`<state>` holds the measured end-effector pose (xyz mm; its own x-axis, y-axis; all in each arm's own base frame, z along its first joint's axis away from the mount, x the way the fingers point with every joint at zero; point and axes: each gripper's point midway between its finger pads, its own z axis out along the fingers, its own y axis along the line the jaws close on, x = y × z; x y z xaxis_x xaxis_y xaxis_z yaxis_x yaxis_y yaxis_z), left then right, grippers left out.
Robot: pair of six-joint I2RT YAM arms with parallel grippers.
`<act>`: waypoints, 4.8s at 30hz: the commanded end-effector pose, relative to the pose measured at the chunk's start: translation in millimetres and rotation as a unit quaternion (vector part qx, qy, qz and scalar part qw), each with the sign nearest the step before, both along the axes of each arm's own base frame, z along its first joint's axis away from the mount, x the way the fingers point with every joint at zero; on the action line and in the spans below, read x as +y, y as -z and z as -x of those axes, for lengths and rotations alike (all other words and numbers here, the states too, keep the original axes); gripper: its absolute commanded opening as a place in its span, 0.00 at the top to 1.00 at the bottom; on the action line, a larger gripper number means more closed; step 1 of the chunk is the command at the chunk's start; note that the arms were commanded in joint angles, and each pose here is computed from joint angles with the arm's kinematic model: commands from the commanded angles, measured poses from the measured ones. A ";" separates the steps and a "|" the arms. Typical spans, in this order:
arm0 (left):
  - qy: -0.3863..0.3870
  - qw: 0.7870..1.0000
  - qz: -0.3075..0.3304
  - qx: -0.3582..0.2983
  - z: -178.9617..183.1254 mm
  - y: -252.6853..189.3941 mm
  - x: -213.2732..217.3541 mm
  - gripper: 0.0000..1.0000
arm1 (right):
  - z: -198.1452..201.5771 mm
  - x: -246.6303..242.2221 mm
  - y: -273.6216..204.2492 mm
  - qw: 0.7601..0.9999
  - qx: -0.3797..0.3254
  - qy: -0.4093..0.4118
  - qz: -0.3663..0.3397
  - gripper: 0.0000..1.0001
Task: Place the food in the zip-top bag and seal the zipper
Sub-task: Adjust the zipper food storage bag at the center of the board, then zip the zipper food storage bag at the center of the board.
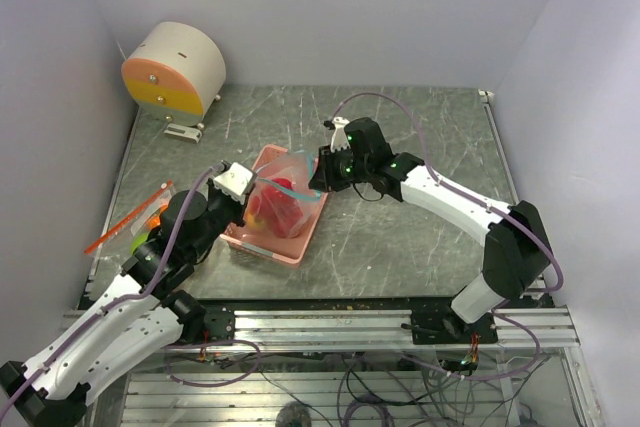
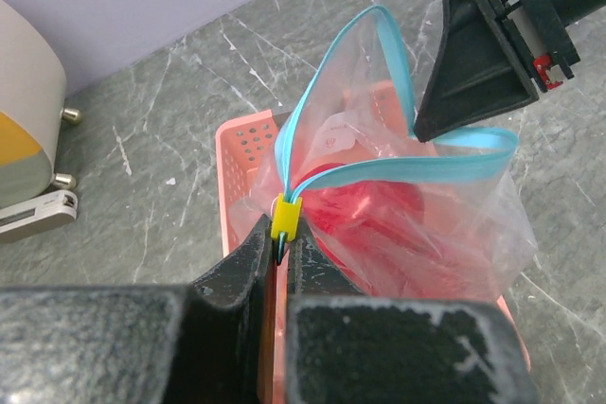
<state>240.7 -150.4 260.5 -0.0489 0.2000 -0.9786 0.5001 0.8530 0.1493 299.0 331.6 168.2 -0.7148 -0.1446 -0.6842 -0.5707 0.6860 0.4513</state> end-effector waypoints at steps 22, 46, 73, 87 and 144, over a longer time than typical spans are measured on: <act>-0.036 0.999 -0.020 -0.001 -2.9 -6.3 14.9 0.93 | -17.9 -62.2 -126.3 0.977 -0.190 0.092 0.027 0.97; 0.172 0.985 -0.022 0.010 32.5 -10.6 -46.2 0.93 | 94.7 44.7 -164.8 0.833 -0.368 -0.358 -0.206 0.52; 0.163 0.986 -0.023 0.012 37.9 -9.3 -38.0 0.93 | 109.6 92.6 -134.4 0.795 -0.363 -0.444 -0.200 0.78; 0.158 0.987 -0.023 0.006 38.8 -11.7 -34.6 0.93 | 107.2 91.0 -112.7 0.804 -0.343 -0.453 -0.175 0.79; 0.122 0.992 -0.008 0.003 36.6 -14.6 -22.6 0.93 | 94.9 66.1 -141.8 0.801 -0.378 -0.424 -0.187 0.53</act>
